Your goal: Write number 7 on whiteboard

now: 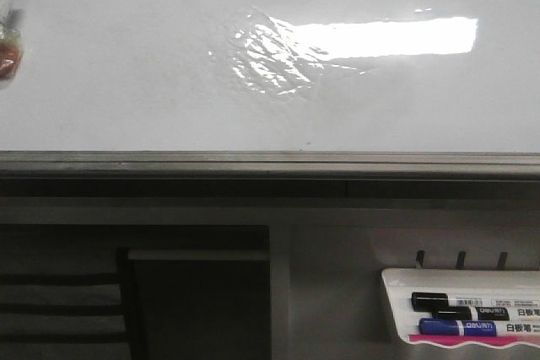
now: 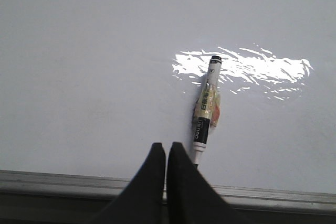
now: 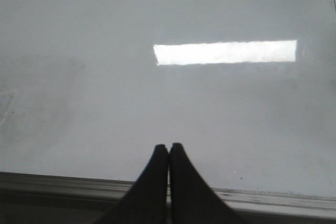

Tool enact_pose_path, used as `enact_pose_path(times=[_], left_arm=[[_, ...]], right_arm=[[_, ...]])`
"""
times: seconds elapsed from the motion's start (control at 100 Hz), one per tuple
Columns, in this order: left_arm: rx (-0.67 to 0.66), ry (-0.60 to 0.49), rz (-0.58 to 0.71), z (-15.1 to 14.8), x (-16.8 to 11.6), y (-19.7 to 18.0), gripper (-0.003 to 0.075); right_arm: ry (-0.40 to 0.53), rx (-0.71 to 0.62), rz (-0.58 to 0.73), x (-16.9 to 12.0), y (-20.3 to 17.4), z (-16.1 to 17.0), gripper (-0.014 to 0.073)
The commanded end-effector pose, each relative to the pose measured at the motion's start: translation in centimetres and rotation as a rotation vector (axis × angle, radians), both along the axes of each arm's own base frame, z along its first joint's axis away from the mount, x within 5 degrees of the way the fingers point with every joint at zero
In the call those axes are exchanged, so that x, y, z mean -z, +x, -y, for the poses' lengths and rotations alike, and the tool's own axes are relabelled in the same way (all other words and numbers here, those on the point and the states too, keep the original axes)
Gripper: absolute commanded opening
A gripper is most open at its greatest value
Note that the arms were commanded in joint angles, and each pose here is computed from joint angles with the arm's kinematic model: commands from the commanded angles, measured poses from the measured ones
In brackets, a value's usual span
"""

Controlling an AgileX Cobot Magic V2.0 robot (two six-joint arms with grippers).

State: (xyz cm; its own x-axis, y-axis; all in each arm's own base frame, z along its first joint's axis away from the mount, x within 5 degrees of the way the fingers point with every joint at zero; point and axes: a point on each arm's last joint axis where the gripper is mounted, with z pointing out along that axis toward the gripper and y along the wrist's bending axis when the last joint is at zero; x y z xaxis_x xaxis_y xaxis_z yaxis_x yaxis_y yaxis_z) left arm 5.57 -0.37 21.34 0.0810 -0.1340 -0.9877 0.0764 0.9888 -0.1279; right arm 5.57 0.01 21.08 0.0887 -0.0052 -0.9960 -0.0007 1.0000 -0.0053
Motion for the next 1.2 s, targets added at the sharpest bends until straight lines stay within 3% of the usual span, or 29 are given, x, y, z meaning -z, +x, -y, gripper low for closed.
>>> enact_pose_path(times=[0.0,0.31,0.55,0.76,0.94,1.19], left_arm=[[-0.012,-0.014,0.084,-0.1,0.2,-0.2,-0.002],[-0.022,-0.018,0.156,-0.2,-0.7,-0.4,-0.002],[-0.014,0.024,0.185,-0.1,-4.1,-1.0,-0.002],[0.002,0.039,0.099,0.0,-8.4,-0.4,-0.002],[0.014,0.082,-0.05,0.2,-11.8,1.2,-0.002],[0.015,0.128,-0.2,0.4,-12.8,3.6,-0.002]], right_arm=[[-0.015,0.017,0.074,0.2,-0.1,0.1,-0.0071],[-0.005,0.018,0.097,-0.2,-0.2,0.1,-0.0071],[0.025,0.006,0.125,-3.8,-0.8,0.1,-0.0071],[0.022,-0.012,0.015,-7.9,-0.3,-0.1,-0.0071],[0.021,-0.023,-0.129,-10.6,1.7,-0.2,-0.0071],[0.022,-0.023,-0.216,-12.0,4.5,-0.2,-0.0071]])
